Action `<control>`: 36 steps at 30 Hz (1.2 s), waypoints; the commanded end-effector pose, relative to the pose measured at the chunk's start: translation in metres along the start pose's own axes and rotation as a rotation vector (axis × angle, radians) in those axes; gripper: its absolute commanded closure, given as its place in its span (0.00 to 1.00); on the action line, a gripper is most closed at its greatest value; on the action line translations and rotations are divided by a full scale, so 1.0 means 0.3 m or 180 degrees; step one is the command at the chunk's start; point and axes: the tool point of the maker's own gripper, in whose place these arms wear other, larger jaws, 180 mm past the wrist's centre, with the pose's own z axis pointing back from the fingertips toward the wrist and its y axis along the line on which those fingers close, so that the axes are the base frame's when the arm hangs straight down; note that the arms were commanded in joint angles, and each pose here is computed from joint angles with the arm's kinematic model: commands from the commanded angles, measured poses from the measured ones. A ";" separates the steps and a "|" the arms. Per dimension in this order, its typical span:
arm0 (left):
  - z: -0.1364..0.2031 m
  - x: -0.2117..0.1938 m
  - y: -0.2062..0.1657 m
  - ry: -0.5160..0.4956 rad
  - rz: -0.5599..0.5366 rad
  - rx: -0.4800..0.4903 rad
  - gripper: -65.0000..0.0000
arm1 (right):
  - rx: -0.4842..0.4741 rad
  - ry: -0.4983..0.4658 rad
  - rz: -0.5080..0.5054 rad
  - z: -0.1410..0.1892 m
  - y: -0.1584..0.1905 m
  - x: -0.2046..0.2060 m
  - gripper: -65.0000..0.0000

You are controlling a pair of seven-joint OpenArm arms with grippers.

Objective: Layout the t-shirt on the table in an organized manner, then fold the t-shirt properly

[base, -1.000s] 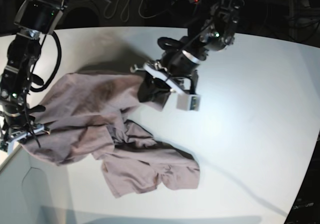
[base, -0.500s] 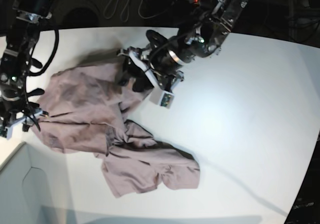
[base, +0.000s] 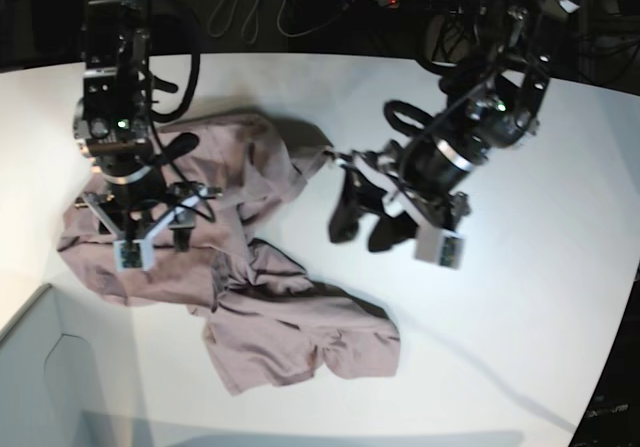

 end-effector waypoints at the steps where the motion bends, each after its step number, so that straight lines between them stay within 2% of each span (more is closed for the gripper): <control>1: 0.005 0.071 0.044 -0.0220 0.0005 0.0099 0.53 | 0.0115 -0.0094 0.0030 -0.007 0.043 0.029 0.50; 4: 0.005 0.150 0.202 -0.0430 0.0159 0.0486 0.53 | 0.0310 -0.0004 0.0094 -0.045 0.128 0.004 0.50; 7: -0.008 0.195 0.348 -0.0516 0.0284 0.0791 0.53 | 0.0451 0.0220 0.0114 -0.092 0.197 -0.070 0.50; 9: -0.028 0.202 0.403 -0.0503 0.0340 0.0887 0.52 | 0.0511 0.0404 0.0147 -0.120 0.224 -0.135 0.50; 11: -0.052 0.198 0.447 -0.0449 0.0375 0.0955 0.47 | 0.0580 0.0577 0.0199 -0.146 0.255 -0.192 0.50; 17: -0.086 0.152 0.529 -0.0302 0.0471 0.1109 0.21 | 0.0584 0.0982 0.0243 -0.165 0.249 -0.350 0.50; 22: -0.052 0.120 0.647 -0.0278 0.0676 0.1374 0.18 | 0.0496 0.1314 0.0366 -0.140 0.172 -0.497 0.51; 24: -0.035 0.107 0.688 -0.0279 0.0761 0.1469 0.18 | 0.0455 0.1427 0.0426 -0.118 0.134 -0.553 0.56; 25: -0.029 0.101 0.702 -0.0280 0.0796 0.1503 0.18 | 0.0444 0.1460 0.0446 -0.106 0.122 -0.572 0.62; 29: -0.031 0.094 0.705 -0.0270 0.0818 0.1512 0.18 | 0.0405 0.1551 0.0526 -0.049 0.077 -0.630 0.96; 30: -0.034 0.092 0.702 -0.0271 0.0826 0.1506 0.18 | 0.0401 0.1543 0.0538 -0.037 0.071 -0.632 1.00; 36: -0.120 0.056 0.628 -0.0255 0.1074 0.1356 0.18 | 0.0441 0.1214 0.0636 0.051 0.072 -0.534 1.00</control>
